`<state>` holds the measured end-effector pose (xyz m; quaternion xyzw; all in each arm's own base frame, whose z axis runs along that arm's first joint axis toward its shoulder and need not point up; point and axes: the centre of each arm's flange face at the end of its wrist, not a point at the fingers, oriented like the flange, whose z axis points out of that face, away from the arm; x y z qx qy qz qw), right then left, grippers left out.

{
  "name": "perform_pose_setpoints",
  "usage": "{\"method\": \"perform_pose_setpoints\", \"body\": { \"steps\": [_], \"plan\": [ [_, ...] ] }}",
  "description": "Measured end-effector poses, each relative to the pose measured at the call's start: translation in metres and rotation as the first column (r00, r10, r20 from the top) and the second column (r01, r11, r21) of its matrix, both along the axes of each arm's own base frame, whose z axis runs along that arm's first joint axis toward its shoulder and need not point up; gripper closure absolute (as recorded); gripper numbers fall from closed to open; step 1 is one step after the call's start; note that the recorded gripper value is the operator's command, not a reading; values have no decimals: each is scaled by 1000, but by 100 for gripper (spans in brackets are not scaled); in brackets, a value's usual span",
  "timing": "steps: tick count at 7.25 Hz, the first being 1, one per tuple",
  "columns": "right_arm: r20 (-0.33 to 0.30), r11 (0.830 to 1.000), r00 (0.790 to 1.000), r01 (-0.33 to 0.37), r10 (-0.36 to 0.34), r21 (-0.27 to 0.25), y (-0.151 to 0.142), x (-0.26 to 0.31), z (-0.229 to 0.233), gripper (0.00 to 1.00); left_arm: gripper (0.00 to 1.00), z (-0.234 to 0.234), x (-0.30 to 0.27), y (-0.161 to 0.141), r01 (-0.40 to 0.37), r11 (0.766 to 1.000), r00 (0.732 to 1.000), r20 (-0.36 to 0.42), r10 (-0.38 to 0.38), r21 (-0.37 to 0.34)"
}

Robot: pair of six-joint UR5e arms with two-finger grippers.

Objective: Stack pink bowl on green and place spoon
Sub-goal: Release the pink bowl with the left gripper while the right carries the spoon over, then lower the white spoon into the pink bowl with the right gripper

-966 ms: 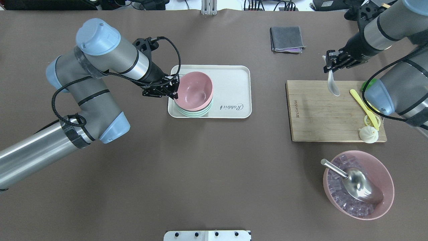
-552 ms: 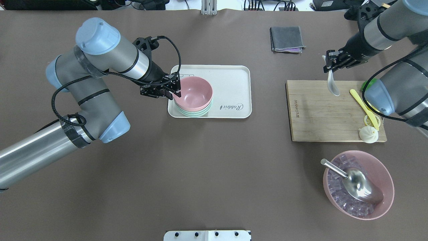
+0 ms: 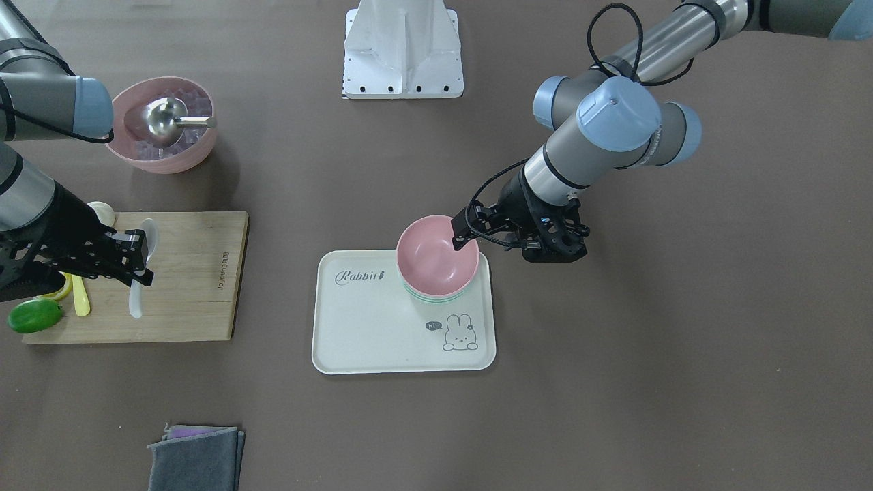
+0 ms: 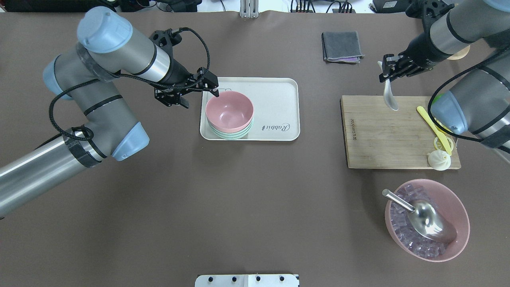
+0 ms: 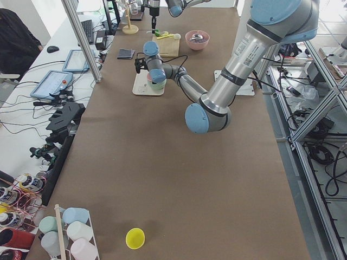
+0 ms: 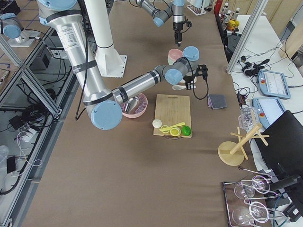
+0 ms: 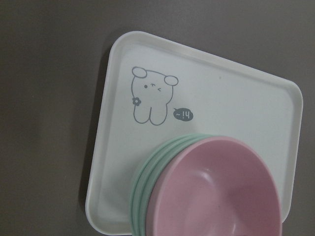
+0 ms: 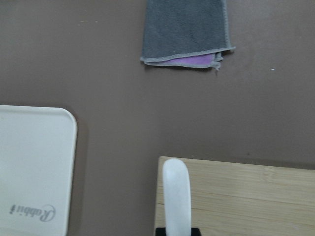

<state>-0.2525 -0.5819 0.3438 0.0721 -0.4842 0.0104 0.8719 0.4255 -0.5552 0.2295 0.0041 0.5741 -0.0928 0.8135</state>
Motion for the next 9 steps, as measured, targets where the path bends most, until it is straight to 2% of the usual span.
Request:
{"method": "perform_pose_setpoints", "body": {
  "steps": [2,3,4,6,7,9],
  "plan": [
    [113,997,993,-22,31,-80,2,-24,-77,100,2,34,-88,-9,57,998,998,1,-57,-7],
    [142,994,989,-29,44,-109,13,-61,-116,100,2,67,-134,-7,85,996,996,28,-85,16],
    [148,992,986,-56,74,-117,29,-107,-149,100,2,105,-173,1,95,994,993,67,-99,54],
    [127,986,981,-136,147,-97,47,-186,-187,100,2,177,-248,31,79,984,982,157,-105,160],
    [109,983,979,-161,170,-86,46,-214,-196,100,2,198,-270,42,68,980,977,187,-104,189],
    [91,980,977,-187,193,-71,36,-251,-211,100,2,213,-282,48,61,978,973,206,-103,200]
  ]
}}
